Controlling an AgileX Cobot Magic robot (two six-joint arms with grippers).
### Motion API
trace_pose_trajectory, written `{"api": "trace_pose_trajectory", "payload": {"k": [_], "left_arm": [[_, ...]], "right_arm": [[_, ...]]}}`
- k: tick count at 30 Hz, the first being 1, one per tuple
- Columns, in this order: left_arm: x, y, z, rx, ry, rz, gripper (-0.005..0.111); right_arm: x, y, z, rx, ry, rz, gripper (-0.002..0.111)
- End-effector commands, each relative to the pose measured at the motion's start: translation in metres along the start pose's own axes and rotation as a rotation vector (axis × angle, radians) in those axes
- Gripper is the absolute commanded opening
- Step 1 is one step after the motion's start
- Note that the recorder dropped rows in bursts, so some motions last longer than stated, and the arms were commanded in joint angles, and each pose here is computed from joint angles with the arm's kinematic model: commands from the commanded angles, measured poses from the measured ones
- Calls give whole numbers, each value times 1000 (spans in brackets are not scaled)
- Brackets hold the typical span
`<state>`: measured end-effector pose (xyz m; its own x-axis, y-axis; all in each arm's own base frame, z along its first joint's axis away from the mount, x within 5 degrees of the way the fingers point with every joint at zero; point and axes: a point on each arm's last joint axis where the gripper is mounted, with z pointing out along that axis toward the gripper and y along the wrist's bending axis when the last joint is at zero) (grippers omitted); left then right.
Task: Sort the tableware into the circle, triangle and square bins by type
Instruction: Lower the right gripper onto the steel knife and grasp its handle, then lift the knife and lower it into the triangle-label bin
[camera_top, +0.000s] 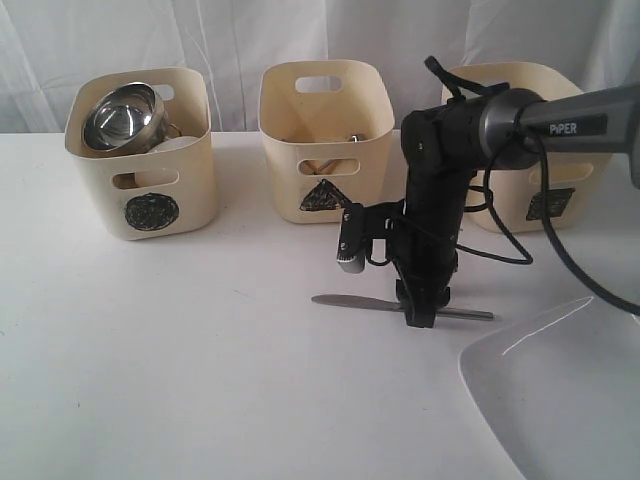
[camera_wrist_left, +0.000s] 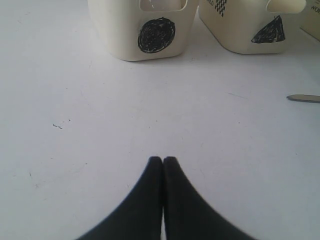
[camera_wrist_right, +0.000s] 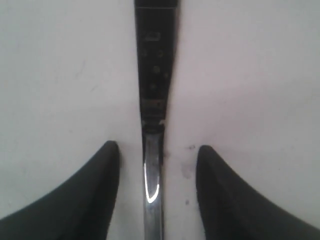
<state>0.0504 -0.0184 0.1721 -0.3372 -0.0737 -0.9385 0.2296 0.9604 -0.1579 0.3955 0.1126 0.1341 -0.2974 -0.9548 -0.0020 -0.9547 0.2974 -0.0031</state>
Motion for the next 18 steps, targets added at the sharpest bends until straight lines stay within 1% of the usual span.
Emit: {"api": "trace_pose_trajectory", "payload": {"k": [1,6,9,13,18], "left_arm": [[1,0,0,-1,-3,-6,0],[1,0,0,-1,-3,-6,0],[1,0,0,-1,-3,-6,0],[1,0,0,-1,-3,-6,0],[1,0,0,-1,-3,-6,0]], "right_arm": [[4,0,7,-36,17,19,29],[1,4,5,-74,-9,45,1],[-8,9,-8,-86,-90,70,0],[-17,19,-35,-66,-169,75,0],[-18,42,-70,-50,-295,67,0]]}}
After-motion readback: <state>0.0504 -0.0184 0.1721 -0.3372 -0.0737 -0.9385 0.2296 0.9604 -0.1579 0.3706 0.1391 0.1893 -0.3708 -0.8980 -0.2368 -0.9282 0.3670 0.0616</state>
